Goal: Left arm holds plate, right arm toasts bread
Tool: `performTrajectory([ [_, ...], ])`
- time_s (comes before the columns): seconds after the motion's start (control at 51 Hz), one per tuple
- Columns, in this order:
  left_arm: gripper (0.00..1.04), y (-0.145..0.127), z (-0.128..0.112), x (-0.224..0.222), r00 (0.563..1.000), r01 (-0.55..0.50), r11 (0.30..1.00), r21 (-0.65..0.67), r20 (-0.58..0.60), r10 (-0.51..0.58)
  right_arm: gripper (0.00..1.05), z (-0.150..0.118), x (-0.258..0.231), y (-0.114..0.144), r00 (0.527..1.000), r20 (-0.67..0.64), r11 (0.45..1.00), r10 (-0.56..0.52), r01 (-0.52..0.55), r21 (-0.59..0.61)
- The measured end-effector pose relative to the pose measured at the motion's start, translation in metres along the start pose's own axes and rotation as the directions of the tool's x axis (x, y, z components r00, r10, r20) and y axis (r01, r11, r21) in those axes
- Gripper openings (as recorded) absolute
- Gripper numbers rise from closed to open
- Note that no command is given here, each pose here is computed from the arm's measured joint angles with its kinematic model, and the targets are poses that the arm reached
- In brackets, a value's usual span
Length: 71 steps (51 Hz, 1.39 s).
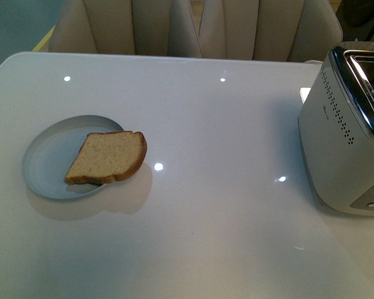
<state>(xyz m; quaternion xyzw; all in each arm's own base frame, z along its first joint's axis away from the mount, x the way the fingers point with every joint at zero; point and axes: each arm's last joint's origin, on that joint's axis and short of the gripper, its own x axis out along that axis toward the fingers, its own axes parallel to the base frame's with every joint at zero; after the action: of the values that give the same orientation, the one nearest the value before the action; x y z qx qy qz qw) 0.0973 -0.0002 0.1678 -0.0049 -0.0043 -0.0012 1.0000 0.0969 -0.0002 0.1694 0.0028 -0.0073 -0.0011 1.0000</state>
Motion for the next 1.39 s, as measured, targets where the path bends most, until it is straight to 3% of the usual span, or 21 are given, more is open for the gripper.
performTrajectory([
  [0.255, 0.98, 0.0, 0.0, 0.0, 1.0, 0.001, 1.0, -0.004, -0.003, -0.001, 0.96, 0.0, 0.0, 0.0, 1.0, 0.0, 1.0, 0.0, 0.0, 0.0],
  [0.314, 0.98, 0.001, 0.002, 0.002, 0.964, -0.012, 0.994, -0.11, -0.267, -0.018, 0.96, 0.0, 0.0, 0.0, 1.0, 0.0, 1.0, 0.0, 0.0, 0.0],
  [0.373, 0.98, 0.004, 0.005, 0.009, 0.868, -0.101, 0.973, -0.209, -0.496, -0.016, 0.96, 0.0, 0.0, 0.0, 1.0, 0.0, 1.0, 0.001, -0.001, 0.0],
  [0.471, 0.98, 0.007, 0.006, 0.023, 0.799, -0.166, 0.953, -0.255, -0.6, -0.022, 0.96, 0.0, 0.0, 0.0, 1.0, 0.0, 1.0, 0.001, -0.001, 0.0],
  [0.667, 0.98, 0.009, 0.01, 0.079, 0.815, -0.108, 0.947, -0.303, -0.573, -0.09, 0.96, 0.0, 0.0, 0.0, 1.0, 0.0, 1.0, 0.0, 0.0, 0.0],
  [0.864, 0.98, 0.015, -0.018, 0.149, 0.802, -0.067, 0.971, -0.231, -0.591, -0.085, 0.96, 0.0, 0.0, 0.0, 1.0, 0.0, 1.0, 0.0, 0.0, 0.0],
  [0.962, 0.98, 0.016, -0.037, 0.174, 0.781, -0.063, 0.976, -0.21, -0.62, -0.082, 0.96, 0.0, 0.0, 0.0, 1.0, 0.0, 1.0, 0.0, 0.0, 0.0],
  [1.197, 0.98, 0.015, -0.094, 0.208, 0.677, -0.047, 0.978, -0.203, -0.726, -0.118, 0.96, 0.0, 0.0, 0.0, 1.0, 0.0, 1.0, 0.0, 0.0, 0.0],
  [1.394, 0.98, 0.023, -0.121, 0.218, 0.643, -0.083, 0.972, -0.22, -0.757, -0.116, 0.96, 0.0, 0.0, 0.0, 1.0, 0.0, 1.0, 0.0, 0.0, 0.0],
])
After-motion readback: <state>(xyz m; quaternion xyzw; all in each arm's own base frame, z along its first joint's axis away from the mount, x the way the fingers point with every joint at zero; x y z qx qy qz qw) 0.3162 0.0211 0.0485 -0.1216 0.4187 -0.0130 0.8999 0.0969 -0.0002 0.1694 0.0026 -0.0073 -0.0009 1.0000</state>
